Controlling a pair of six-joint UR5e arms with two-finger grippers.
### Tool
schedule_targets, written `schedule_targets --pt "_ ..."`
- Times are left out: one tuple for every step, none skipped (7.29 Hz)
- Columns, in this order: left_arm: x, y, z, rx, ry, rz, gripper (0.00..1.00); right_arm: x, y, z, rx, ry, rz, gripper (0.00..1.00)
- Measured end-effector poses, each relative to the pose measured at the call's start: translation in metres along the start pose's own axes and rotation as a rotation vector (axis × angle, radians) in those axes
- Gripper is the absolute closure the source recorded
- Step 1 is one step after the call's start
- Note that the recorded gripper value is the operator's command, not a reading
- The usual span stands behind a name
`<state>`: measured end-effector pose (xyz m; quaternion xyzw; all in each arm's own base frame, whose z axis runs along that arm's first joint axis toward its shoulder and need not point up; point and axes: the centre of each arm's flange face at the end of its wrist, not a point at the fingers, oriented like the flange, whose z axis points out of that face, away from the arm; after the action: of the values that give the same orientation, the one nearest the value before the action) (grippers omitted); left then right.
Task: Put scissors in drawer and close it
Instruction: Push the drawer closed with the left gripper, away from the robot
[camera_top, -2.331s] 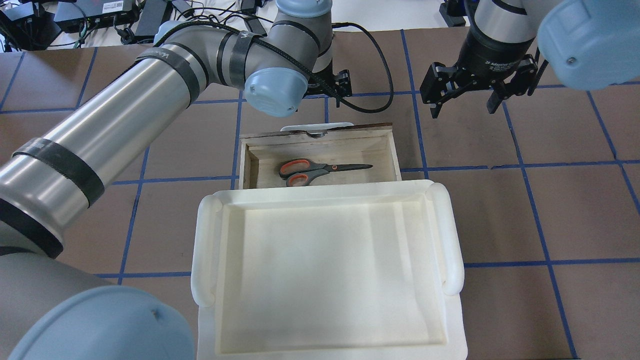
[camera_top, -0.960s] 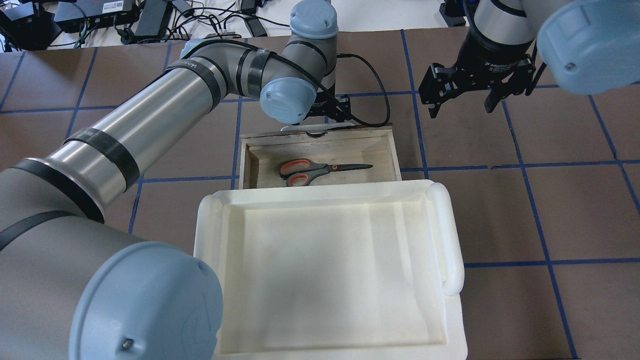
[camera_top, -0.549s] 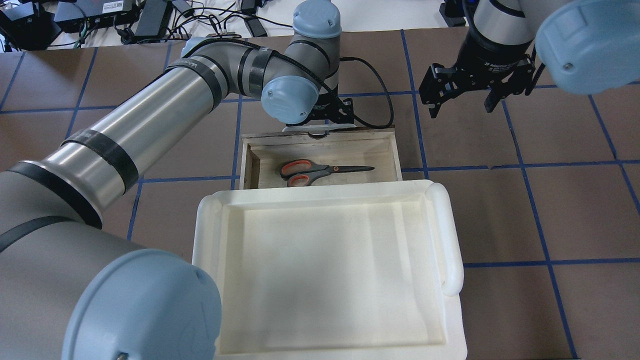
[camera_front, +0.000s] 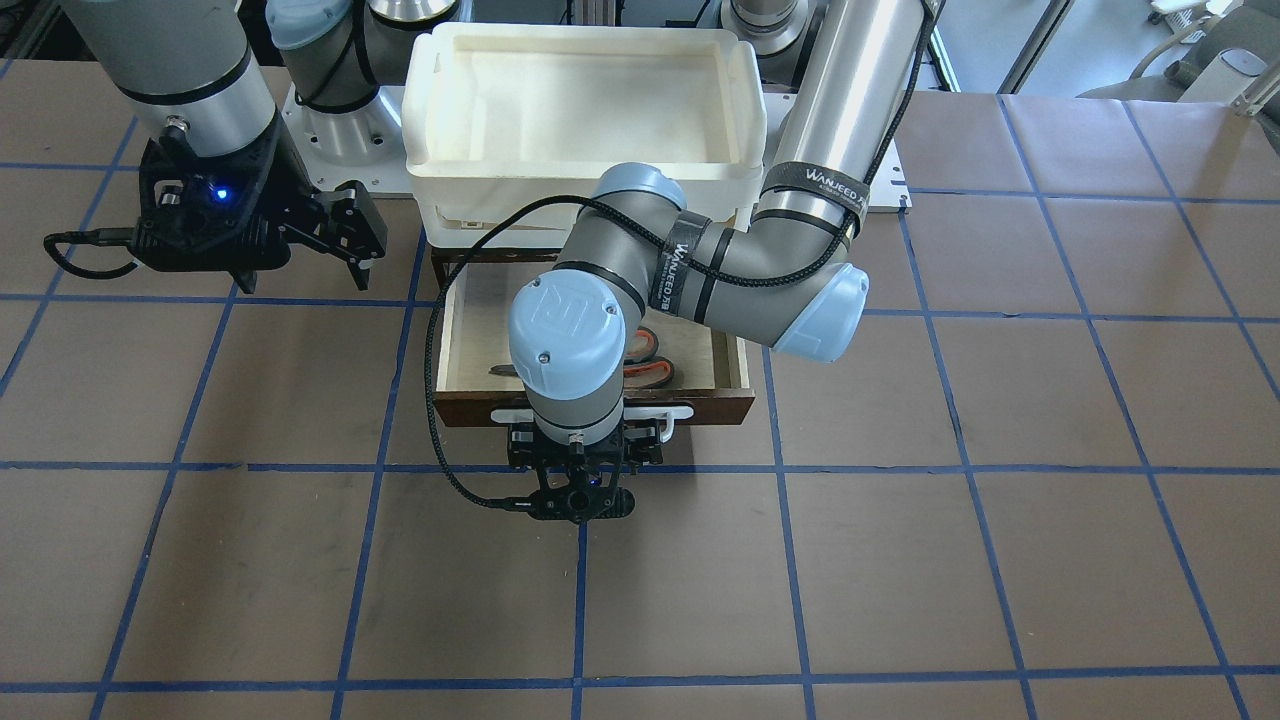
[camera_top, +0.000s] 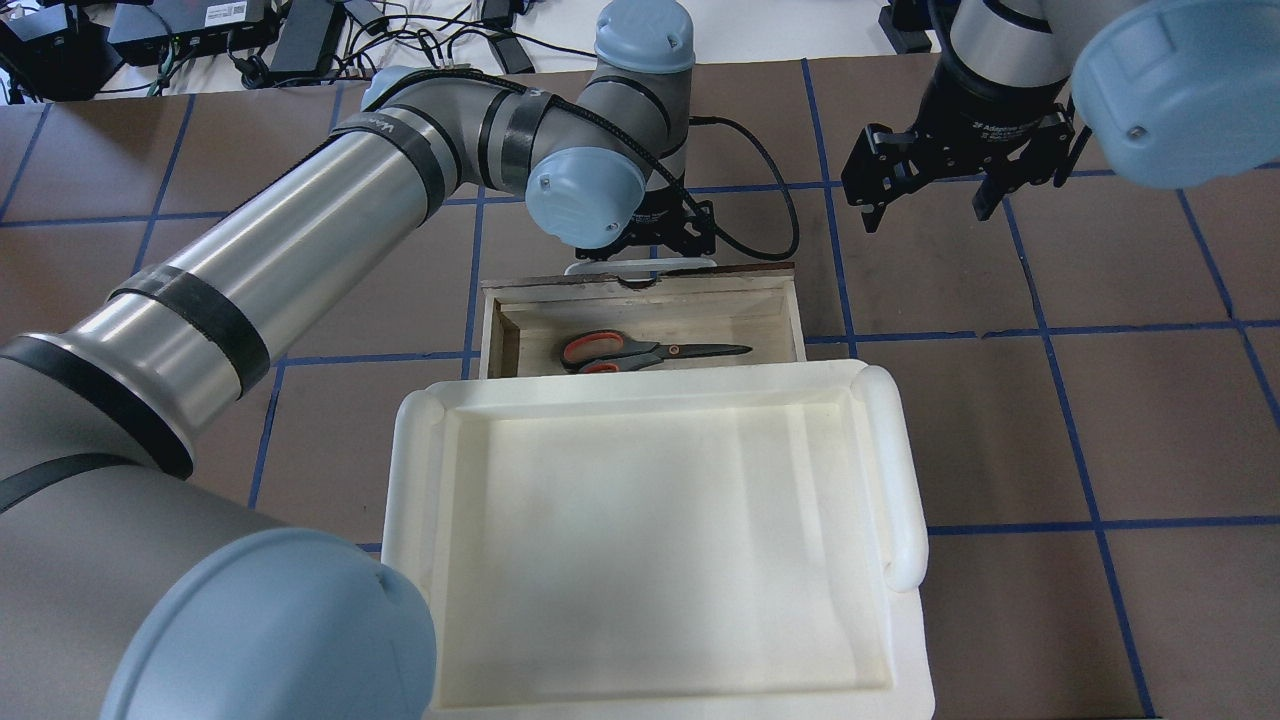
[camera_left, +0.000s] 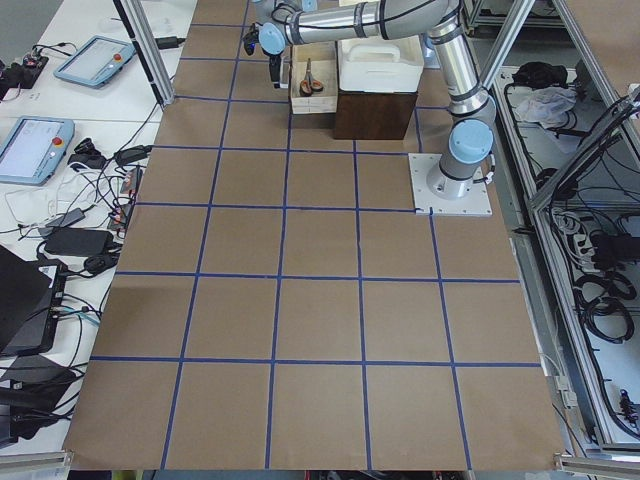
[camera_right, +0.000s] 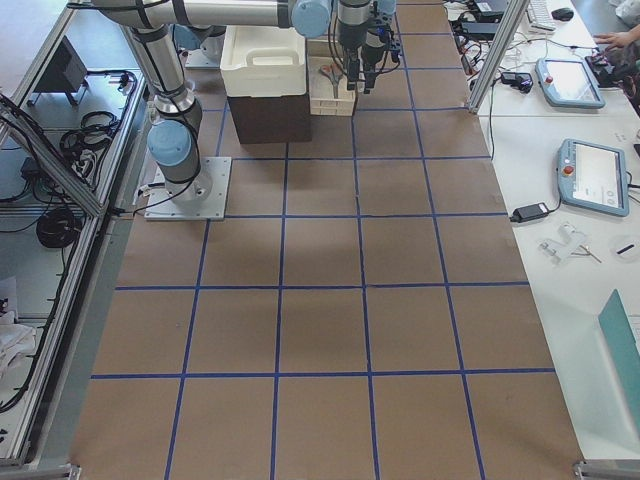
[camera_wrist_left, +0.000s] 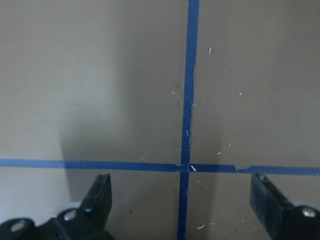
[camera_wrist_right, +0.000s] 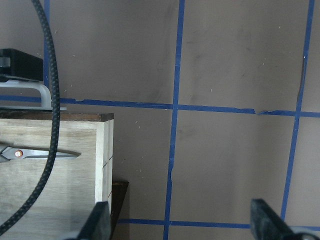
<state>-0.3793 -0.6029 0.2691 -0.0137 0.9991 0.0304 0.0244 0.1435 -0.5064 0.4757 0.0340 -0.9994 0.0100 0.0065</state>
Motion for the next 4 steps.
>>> schedule_targets --pt "0.001 0.003 -0.001 -0.006 -0.003 -0.003 0.00 0.000 0.000 0.000 0.000 0.000 0.002 0.00" --pt "0.001 0.008 -0.004 -0.017 -0.007 -0.007 0.00 0.000 0.000 0.000 -0.001 0.000 0.004 0.00" --pt "0.000 0.013 -0.007 -0.032 -0.013 -0.010 0.00 0.000 0.000 0.000 0.000 -0.001 0.005 0.00" --pt "-0.001 0.017 -0.009 -0.048 -0.020 -0.010 0.00 0.000 0.000 0.000 0.000 -0.001 0.005 0.00"
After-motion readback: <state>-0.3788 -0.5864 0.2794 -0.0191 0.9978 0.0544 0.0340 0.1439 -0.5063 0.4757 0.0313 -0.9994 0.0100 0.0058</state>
